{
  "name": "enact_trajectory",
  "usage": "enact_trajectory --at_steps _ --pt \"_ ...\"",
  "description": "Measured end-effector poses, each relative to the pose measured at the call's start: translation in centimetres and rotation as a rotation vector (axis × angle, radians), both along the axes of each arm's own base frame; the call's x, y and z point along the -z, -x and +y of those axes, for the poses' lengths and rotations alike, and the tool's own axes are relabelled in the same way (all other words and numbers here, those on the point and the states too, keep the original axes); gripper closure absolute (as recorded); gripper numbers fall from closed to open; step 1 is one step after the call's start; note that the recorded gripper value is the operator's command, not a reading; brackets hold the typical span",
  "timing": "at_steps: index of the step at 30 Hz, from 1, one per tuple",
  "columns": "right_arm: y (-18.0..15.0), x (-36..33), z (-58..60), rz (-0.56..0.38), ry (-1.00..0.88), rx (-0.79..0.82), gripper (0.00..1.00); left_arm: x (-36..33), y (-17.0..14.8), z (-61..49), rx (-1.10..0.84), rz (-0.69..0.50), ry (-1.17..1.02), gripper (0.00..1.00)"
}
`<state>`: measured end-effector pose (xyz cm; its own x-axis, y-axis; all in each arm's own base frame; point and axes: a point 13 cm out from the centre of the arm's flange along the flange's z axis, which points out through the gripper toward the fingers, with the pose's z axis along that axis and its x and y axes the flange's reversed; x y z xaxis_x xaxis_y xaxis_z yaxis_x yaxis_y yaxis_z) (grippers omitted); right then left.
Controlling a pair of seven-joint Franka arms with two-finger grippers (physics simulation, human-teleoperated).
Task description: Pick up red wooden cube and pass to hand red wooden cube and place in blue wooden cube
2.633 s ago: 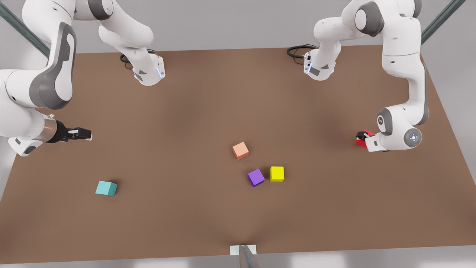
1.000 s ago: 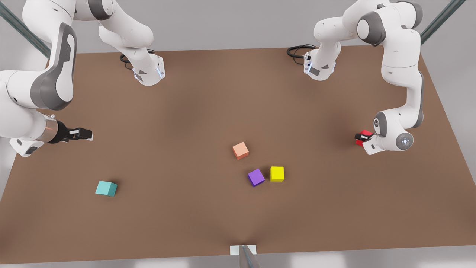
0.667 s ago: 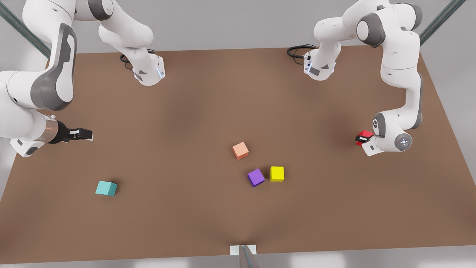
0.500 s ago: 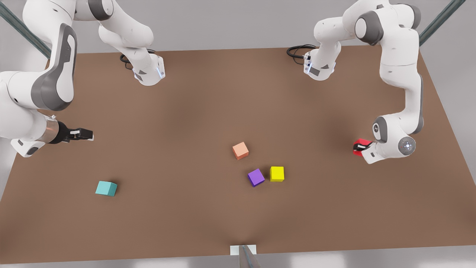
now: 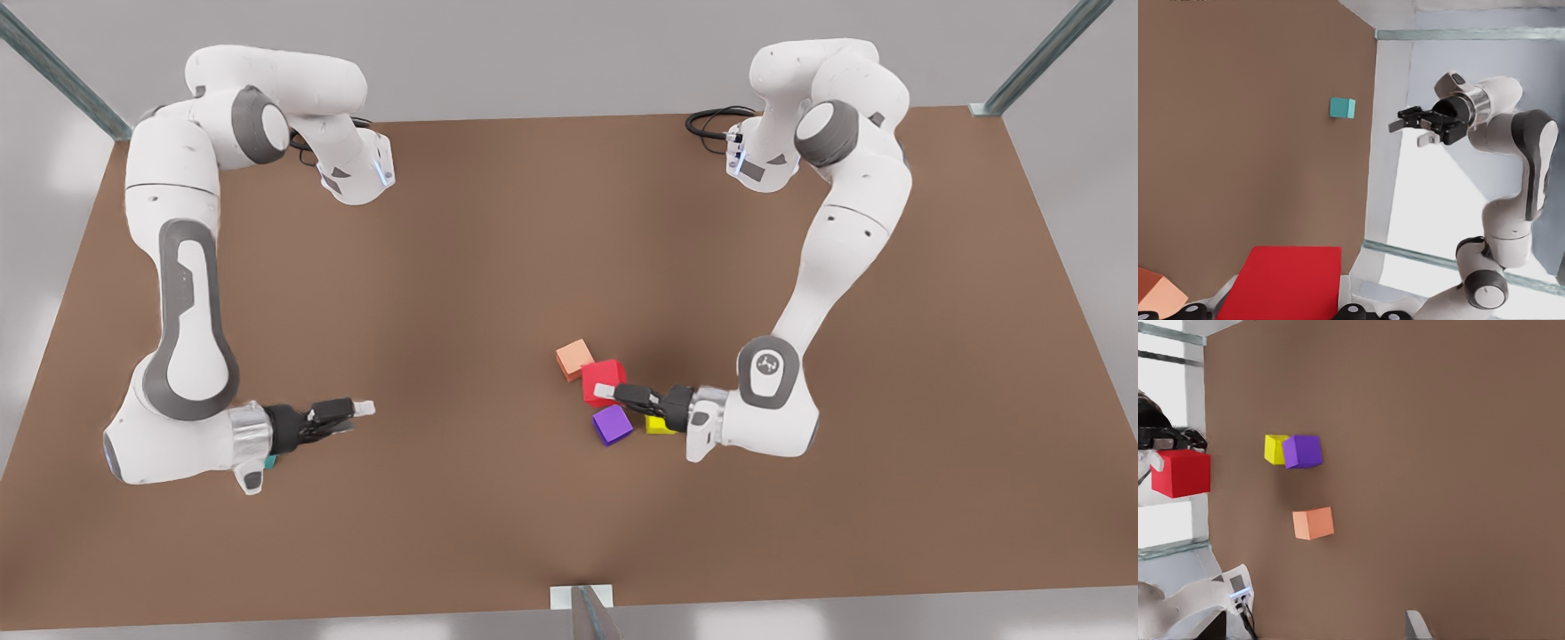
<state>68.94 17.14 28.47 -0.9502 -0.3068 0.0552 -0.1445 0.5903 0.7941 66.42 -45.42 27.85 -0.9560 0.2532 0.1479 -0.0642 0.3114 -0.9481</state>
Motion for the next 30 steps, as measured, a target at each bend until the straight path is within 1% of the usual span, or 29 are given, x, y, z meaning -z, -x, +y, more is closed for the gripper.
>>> enact_trajectory --at_steps 2,6,10,13,18,21,30 --pt "-0.8 0.0 3.3 -0.066 -0.11 -0.033 0.0 -0.2 -0.4 -0.8 -0.035 0.048 0.024 0.34" --pt "-0.8 -1.8 10.9 -0.249 -0.295 -0.137 0.0 -0.2 0.6 -4.1 -0.055 0.128 0.06 0.34" --pt "-1.5 -1.9 13.5 -0.42 -0.445 -0.18 0.0 -0.4 0.3 -4.7 -0.089 0.168 0.067 0.34" --pt "-2.0 -1.7 15.0 -0.546 -0.555 -0.178 0.0 -0.4 0.0 -4.7 -0.108 0.189 0.066 0.34" --pt "-2.5 -1.8 17.6 -0.765 -0.632 -0.21 0.0 0.2 0.0 -5.4 -0.126 0.215 0.058 0.34" --pt "-2.5 -1.4 19.8 -0.87 -0.665 -0.228 0.0 0.4 0.2 -6.0 -0.132 0.223 0.052 0.34" --pt "-1.3 -0.4 22.6 -1.086 -0.748 -0.237 0.0 0.6 0.1 -6.5 -0.149 0.24 0.048 0.33"
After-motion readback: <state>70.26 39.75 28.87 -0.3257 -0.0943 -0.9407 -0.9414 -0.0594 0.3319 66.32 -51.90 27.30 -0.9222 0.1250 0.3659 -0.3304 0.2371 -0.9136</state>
